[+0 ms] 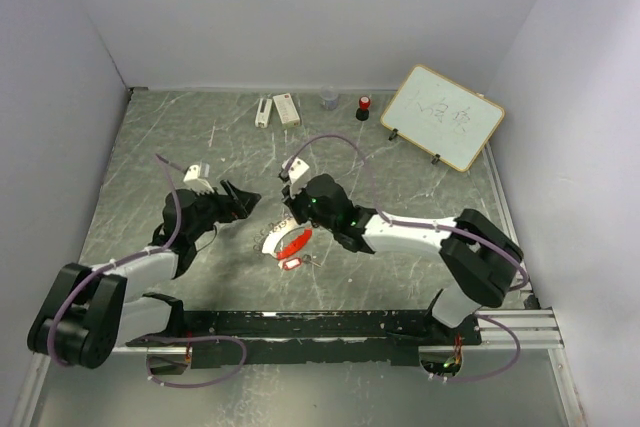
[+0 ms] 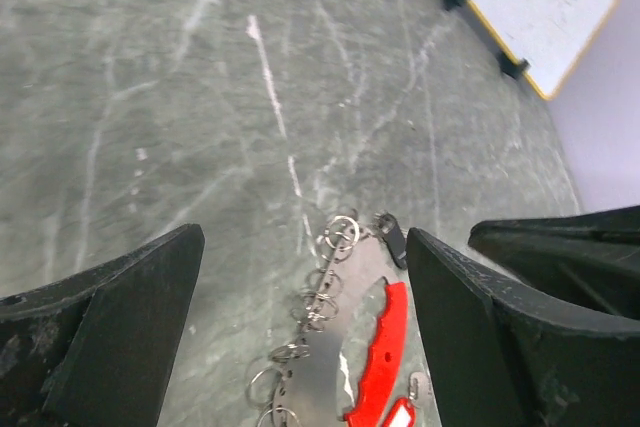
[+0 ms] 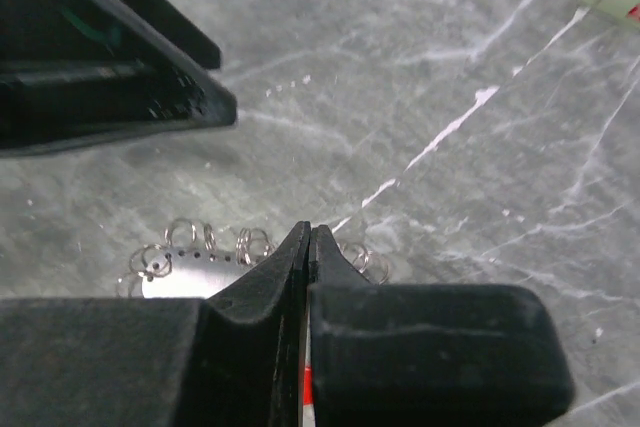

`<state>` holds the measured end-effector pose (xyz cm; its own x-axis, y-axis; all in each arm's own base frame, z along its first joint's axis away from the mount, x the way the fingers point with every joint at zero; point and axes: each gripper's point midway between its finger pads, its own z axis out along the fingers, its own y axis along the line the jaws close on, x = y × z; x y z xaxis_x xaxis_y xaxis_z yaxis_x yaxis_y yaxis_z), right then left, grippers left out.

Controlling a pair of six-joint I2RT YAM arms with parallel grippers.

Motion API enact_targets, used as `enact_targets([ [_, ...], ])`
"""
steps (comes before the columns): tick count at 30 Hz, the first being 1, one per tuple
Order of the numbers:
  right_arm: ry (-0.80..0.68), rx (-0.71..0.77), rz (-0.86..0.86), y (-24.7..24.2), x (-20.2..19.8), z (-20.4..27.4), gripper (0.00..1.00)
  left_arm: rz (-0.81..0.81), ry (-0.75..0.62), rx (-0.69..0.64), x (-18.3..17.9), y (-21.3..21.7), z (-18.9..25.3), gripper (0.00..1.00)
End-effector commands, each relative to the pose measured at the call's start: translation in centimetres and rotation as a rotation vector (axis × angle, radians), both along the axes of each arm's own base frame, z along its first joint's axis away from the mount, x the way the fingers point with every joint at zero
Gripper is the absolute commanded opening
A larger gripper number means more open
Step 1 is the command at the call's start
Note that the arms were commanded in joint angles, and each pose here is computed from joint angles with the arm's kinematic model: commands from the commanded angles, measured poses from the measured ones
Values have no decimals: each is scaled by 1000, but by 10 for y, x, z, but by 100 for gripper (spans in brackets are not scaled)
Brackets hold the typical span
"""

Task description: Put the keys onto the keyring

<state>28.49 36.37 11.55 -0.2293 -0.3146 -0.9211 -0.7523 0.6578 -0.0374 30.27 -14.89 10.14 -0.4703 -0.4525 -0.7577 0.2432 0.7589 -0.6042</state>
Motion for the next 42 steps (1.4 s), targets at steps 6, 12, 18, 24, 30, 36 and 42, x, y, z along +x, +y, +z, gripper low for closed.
enact_targets([
  [6, -26, -62, -50, 2, 18, 30, 26, -205, -157, -97, 6, -35, 44, 92],
  [12, 150, -135, -68, 2, 13, -24, 41, -124, -114, -82, 9, -23, 40, 93],
  [18, 237, -118, -45, 2, 2, -51, 42, 30, -68, -41, 9, 3, 32, 95],
  [24, 261, -106, 59, 9, -15, -61, 44, 117, -59, -16, 5, 20, 27, 97],
  [30, 257, -115, 142, 19, -27, -64, 47, 136, -43, -12, 3, 24, 22, 97],
  [36, 248, -138, 155, 27, -28, -71, 47, 146, -37, -12, 2, 26, 19, 97],
  [42, 229, -152, 170, 43, -24, -72, 47, 169, -33, -6, 1, 32, 18, 97],
])
